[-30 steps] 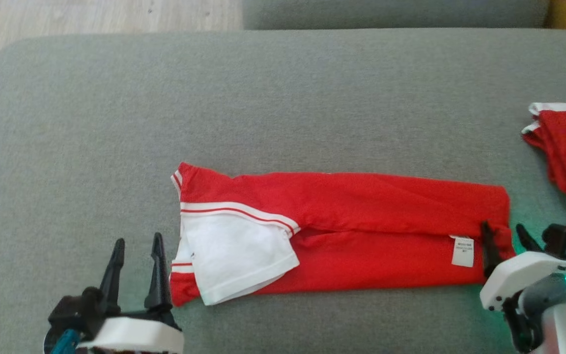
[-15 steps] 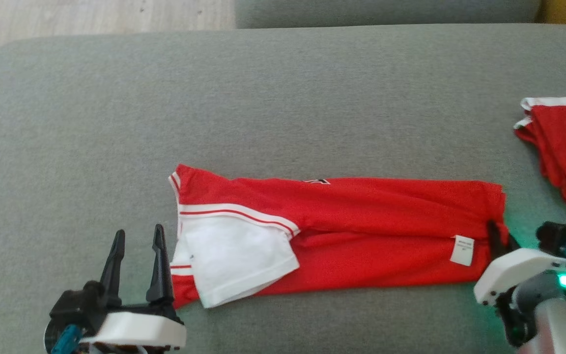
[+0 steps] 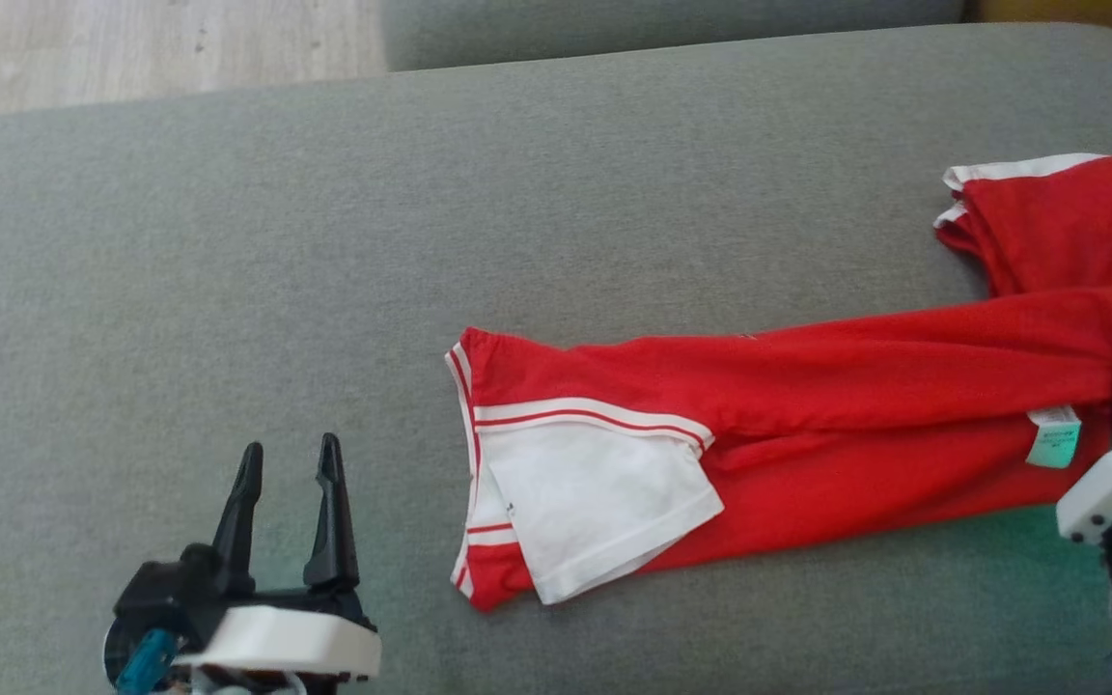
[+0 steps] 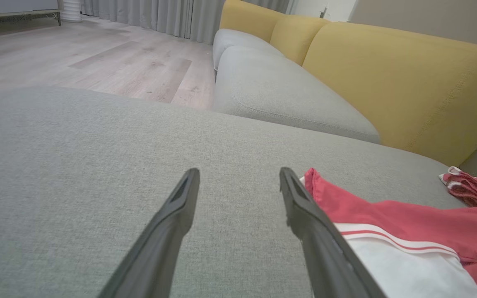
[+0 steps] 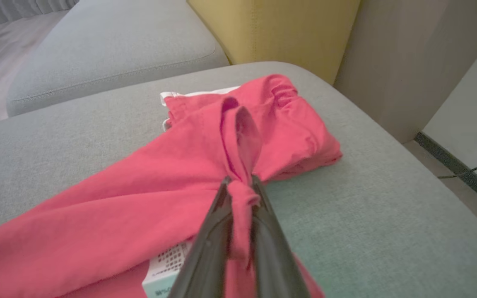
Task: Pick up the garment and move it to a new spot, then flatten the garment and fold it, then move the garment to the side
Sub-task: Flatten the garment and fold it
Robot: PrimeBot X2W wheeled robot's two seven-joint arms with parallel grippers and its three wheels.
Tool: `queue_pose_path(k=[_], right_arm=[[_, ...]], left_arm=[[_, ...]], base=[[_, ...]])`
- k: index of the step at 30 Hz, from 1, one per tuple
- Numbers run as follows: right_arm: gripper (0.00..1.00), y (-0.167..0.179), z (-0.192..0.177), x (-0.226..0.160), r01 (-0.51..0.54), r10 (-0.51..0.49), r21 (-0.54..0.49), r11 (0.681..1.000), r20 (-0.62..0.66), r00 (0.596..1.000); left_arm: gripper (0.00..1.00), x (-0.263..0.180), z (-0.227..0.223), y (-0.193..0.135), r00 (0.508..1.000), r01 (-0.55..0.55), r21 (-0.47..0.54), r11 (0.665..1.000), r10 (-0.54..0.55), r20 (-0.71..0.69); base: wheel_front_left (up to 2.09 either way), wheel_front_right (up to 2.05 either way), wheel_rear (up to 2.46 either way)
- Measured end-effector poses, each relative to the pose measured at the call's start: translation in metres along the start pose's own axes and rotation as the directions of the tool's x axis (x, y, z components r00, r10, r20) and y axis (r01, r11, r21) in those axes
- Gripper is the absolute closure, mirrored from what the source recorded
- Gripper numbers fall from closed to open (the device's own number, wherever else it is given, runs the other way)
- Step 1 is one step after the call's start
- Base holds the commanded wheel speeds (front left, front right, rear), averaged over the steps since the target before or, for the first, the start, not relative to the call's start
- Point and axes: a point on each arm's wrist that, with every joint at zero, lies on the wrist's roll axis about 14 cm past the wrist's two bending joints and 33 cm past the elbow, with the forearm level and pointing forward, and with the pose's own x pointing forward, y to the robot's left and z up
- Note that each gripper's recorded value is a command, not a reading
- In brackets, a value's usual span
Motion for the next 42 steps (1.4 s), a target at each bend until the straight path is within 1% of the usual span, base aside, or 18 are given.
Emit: queue_pose_path(k=[2, 4, 7, 10, 11, 13, 16, 19, 22, 24, 29, 31, 34, 37, 39, 40, 41, 42], right_arm=[[1.00, -0.001, 0.006, -0.003, 0.000, 0.000, 0.000, 1.000, 0.013, 1.000], [1.00, 0.007, 0.009, -0.005, -0.029, 0.029, 0.016, 0.999, 0.016, 0.999], [1.00, 0.032, 0.007, -0.012, -0.110, 0.110, 0.013, 0.994, 0.005, 0.994], [1.00, 0.063, 0.001, -0.025, -0.215, 0.215, 0.030, 0.976, -0.007, 0.976], [1.00, 0.063, 0.001, -0.025, -0.215, 0.215, 0.030, 0.976, -0.007, 0.976], [1.00, 0.086, -0.002, -0.034, -0.290, 0.291, 0.037, 0.956, -0.015, 0.957], [1.00, 0.124, -0.001, -0.050, -0.410, 0.411, 0.046, 0.911, -0.013, 0.912], [1.00, 0.161, -0.003, -0.065, -0.519, 0.521, 0.070, 0.852, -0.015, 0.854], [1.00, 0.194, -0.006, -0.079, -0.610, 0.612, 0.068, 0.790, -0.026, 0.790], [1.00, 0.217, -0.012, -0.090, -0.666, 0.669, 0.073, 0.742, -0.043, 0.742], [1.00, 0.271, -0.029, -0.114, -0.788, 0.792, 0.082, 0.610, -0.093, 0.604], [1.00, 0.288, -0.028, -0.118, -0.819, 0.822, 0.075, 0.569, -0.098, 0.561], [1.00, 0.306, -0.029, -0.116, -0.843, 0.844, 0.064, 0.533, -0.110, 0.525], [1.00, 0.316, -0.040, -0.110, -0.853, 0.847, 0.048, 0.520, -0.159, 0.507], [1.00, 0.319, -0.047, -0.107, -0.855, 0.846, 0.042, 0.518, -0.178, 0.503], [0.80, 0.321, -0.050, -0.106, -0.857, 0.846, 0.040, 0.514, -0.189, 0.499], [0.65, 0.322, -0.054, -0.106, -0.858, 0.847, 0.047, 0.511, -0.199, 0.493], [0.00, 0.327, -0.058, -0.109, -0.866, 0.856, 0.070, 0.496, -0.205, 0.474]], left_arm=[[0.00, 0.002, 0.000, -0.003, 1.000, 0.011, 0.002, 1.000, -0.011, 0.001], [0.00, 0.002, 0.001, -0.007, 1.000, 0.022, 0.004, 1.000, -0.022, 0.003], [0.00, -0.001, 0.000, -0.012, 0.999, 0.039, 0.009, 0.999, -0.039, 0.001], [0.00, -0.005, 0.003, -0.013, 0.999, 0.041, 0.019, 0.999, -0.041, 0.011], [0.00, -0.005, 0.003, -0.013, 0.999, 0.041, 0.019, 0.999, -0.041, 0.011], [0.00, -0.009, 0.006, -0.011, 0.999, 0.035, 0.021, 0.999, -0.035, 0.019], [0.00, -0.016, 0.009, -0.009, 0.999, 0.024, 0.024, 0.999, -0.025, 0.032], [0.00, -0.024, 0.012, -0.007, 0.999, 0.011, 0.023, 1.000, -0.012, 0.043], [0.00, -0.031, 0.017, -0.001, 0.998, -0.011, 0.022, 1.000, 0.009, 0.062], [0.00, -0.036, 0.019, 0.004, 0.997, -0.027, 0.020, 0.999, 0.026, 0.071], [0.00, -0.044, 0.023, 0.012, 0.994, -0.059, 0.014, 0.998, 0.057, 0.088], [0.00, -0.045, 0.023, 0.015, 0.994, -0.068, 0.011, 0.998, 0.067, 0.088], [0.00, -0.048, 0.020, 0.018, 0.994, -0.083, 0.006, 0.997, 0.082, 0.077], [0.00, -0.050, 0.018, 0.021, 0.993, -0.098, 0.000, 0.995, 0.098, 0.072], [0.00, -0.051, 0.016, 0.023, 0.992, -0.107, -0.002, 0.994, 0.107, 0.068], [0.00, -0.051, 0.015, 0.025, 0.992, -0.111, -0.003, 0.994, 0.111, 0.065], [0.00, -0.052, 0.015, 0.026, 0.991, -0.114, -0.003, 0.993, 0.114, 0.063], [0.00, -0.052, 0.013, 0.027, 0.991, -0.118, -0.003, 0.993, 0.118, 0.059]], base=[[0.00, 0.00, 0.00], [0.00, 0.00, 0.00], [0.00, 0.00, 0.00], [0.00, 0.00, 0.00], [0.00, 0.00, 0.00], [0.00, 0.00, 0.00], [0.00, 0.00, 0.00], [0.00, 0.00, 0.00], [0.00, 0.00, 0.00], [0.00, 0.00, 0.00], [0.00, 0.00, 0.00], [0.00, 0.00, 0.00], [0.00, 0.00, 0.00], [0.00, 0.00, 0.00], [0.00, 0.00, 0.00], [0.00, 0.00, 0.00], [0.00, 0.00, 0.00], [0.00, 0.00, 0.00]])
